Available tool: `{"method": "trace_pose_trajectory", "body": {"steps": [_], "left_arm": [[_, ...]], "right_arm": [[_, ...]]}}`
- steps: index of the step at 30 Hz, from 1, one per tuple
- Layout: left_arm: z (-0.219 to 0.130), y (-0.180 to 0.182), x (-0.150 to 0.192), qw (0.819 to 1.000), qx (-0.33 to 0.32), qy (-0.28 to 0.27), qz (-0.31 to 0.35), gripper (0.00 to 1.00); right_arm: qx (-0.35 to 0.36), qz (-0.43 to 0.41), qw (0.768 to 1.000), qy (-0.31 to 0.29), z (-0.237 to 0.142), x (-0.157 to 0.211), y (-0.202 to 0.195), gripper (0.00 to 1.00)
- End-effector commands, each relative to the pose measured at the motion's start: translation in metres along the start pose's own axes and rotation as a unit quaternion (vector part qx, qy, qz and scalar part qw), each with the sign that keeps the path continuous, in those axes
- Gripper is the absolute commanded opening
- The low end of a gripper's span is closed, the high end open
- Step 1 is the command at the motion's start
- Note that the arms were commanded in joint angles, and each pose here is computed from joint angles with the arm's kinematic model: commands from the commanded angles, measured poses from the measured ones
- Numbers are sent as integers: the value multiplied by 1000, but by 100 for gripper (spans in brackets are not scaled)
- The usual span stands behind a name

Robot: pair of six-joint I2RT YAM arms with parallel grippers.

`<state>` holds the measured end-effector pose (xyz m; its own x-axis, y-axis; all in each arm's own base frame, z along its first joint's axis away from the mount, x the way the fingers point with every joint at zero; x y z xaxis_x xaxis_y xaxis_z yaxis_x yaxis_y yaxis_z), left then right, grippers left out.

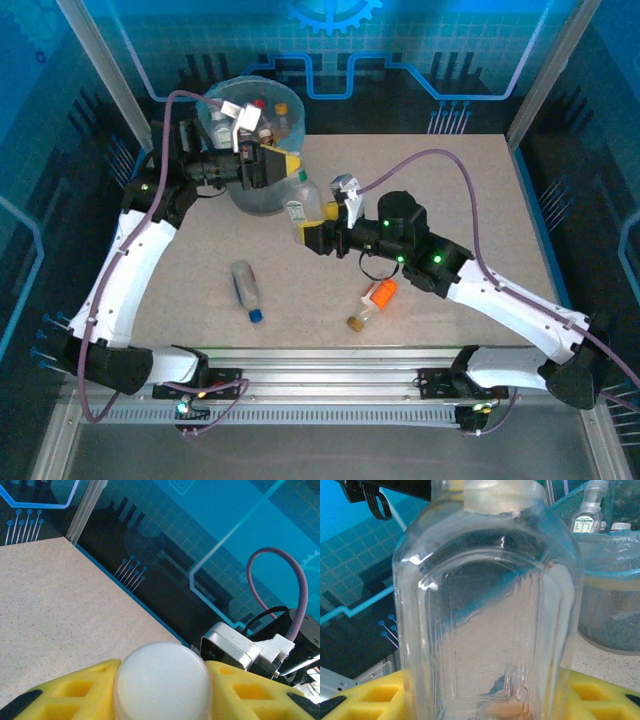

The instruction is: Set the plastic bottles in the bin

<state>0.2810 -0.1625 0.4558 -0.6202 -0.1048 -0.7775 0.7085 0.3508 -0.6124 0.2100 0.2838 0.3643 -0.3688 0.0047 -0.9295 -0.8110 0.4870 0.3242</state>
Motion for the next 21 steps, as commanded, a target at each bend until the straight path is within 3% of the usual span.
{"method": "trace_pose_trajectory", "body": {"steps": [1, 3, 6, 13, 16, 18, 21], "left_arm": [[2, -4, 2, 1000, 18, 9, -5, 48], [3, -2, 2, 1000, 16, 10, -5, 65], [5, 2, 4, 1000, 13, 13, -6, 65], [12, 15, 6, 1000, 11, 17, -20, 30], [12, 17, 2, 1000, 2, 10, -15, 26], [11, 18, -4, 1000, -13, -4, -7, 20], [4, 23, -22, 998, -56, -40, 2, 1]], "right_arm": [[-20, -4, 1000, -24, 3, -17, 10, 54], [-21, -5, 999, -26, 3, -19, 11, 54], [-22, -12, 999, -27, 4, -22, 11, 54], [-13, -17, 1000, -11, 14, -18, 6, 56], [7, -15, 1000, -7, 14, -18, 1, 60], [37, -11, 999, -7, 13, -19, -6, 70], [101, -7, 995, -9, 9, -22, -21, 93]]}}
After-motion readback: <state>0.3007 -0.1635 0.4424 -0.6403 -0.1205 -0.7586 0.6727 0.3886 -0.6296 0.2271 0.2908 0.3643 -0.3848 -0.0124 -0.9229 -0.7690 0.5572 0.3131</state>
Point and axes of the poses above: each hand's point on the last joint's axis, 136 mm out from that joint toward the fingers, its own z axis out along the fingers, its own y axis along the line the jaws close on, x = y × z, the point moved 6 cm from there along -z, back along the fingers, and after that the axes turned 2 degrees about -z, right-handed, at the moved point
